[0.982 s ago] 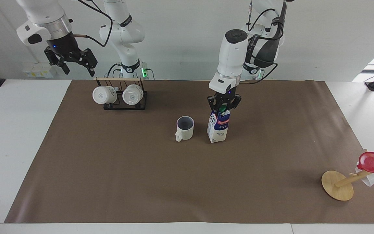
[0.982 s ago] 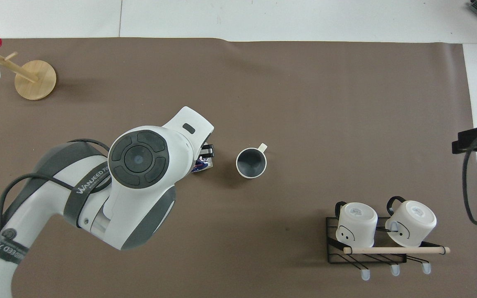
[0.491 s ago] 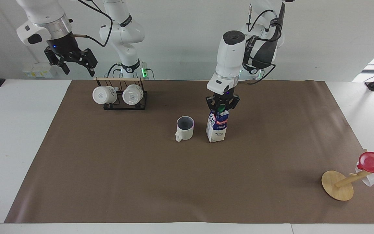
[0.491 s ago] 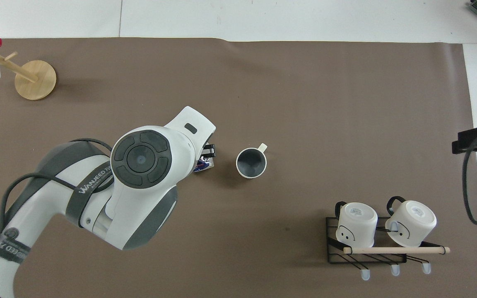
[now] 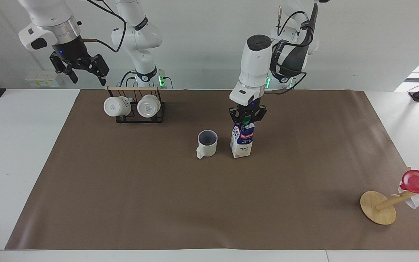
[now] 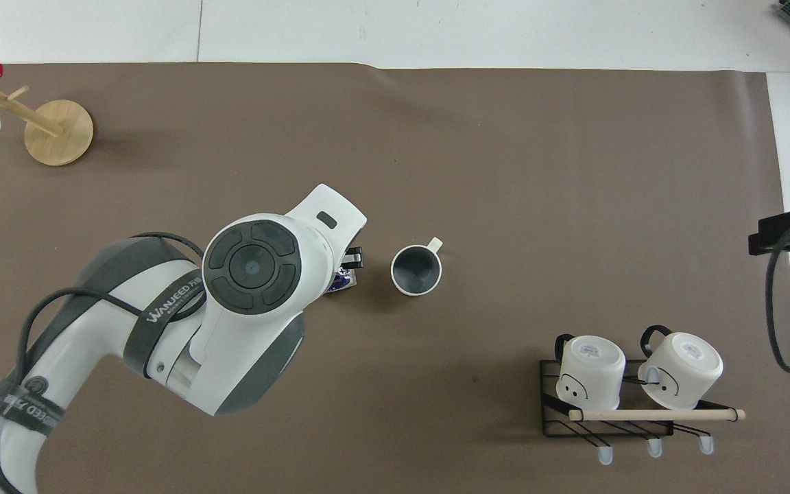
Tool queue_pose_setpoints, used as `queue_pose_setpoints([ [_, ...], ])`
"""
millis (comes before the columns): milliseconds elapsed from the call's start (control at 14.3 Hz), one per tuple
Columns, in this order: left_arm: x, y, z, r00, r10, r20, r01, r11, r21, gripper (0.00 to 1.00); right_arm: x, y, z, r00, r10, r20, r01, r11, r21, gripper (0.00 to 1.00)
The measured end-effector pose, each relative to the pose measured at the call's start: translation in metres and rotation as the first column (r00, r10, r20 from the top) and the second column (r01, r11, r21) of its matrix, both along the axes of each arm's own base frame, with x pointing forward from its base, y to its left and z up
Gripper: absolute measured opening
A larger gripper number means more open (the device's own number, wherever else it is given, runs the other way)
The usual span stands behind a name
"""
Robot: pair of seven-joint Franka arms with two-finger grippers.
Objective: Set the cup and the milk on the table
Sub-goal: 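Set the milk carton down and open the left gripper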
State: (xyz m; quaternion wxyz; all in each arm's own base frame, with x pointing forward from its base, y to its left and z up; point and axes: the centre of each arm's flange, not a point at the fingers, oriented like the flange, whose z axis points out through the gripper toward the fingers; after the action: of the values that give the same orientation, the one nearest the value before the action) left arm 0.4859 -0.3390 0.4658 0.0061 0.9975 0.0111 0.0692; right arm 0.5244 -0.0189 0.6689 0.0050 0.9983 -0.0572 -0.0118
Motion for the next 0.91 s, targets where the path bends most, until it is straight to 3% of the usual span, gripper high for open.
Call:
queue_pose_setpoints([
  [421,-0.0025,0.0007,-0.0066,0.999,-0.051,-0.011,0.051,0.999,0.015,0.42,0.0000,0.0000,0.0000,1.000,0.000,0.000,0.000,1.000,0.000,1.00],
  [561,-0.0028,0.0003,-0.0066,0.999,-0.053,-0.012,0.054,0.998,0.015,0.47,0.0000,0.0000,0.0000,1.000,0.000,0.000,0.000,1.000,0.000,1.00],
  [771,-0.0030,0.0001,-0.0065,0.998,-0.055,-0.011,0.055,0.998,0.015,0.74,0.0000,0.0000,0.0000,1.000,0.000,0.000,0.000,1.000,0.000,1.00],
  [911,-0.0028,0.0002,-0.0053,0.998,-0.054,-0.009,0.055,0.998,0.014,0.97,0.0000,0.0000,0.0000,1.000,0.000,0.000,0.000,1.000,0.000,1.00],
])
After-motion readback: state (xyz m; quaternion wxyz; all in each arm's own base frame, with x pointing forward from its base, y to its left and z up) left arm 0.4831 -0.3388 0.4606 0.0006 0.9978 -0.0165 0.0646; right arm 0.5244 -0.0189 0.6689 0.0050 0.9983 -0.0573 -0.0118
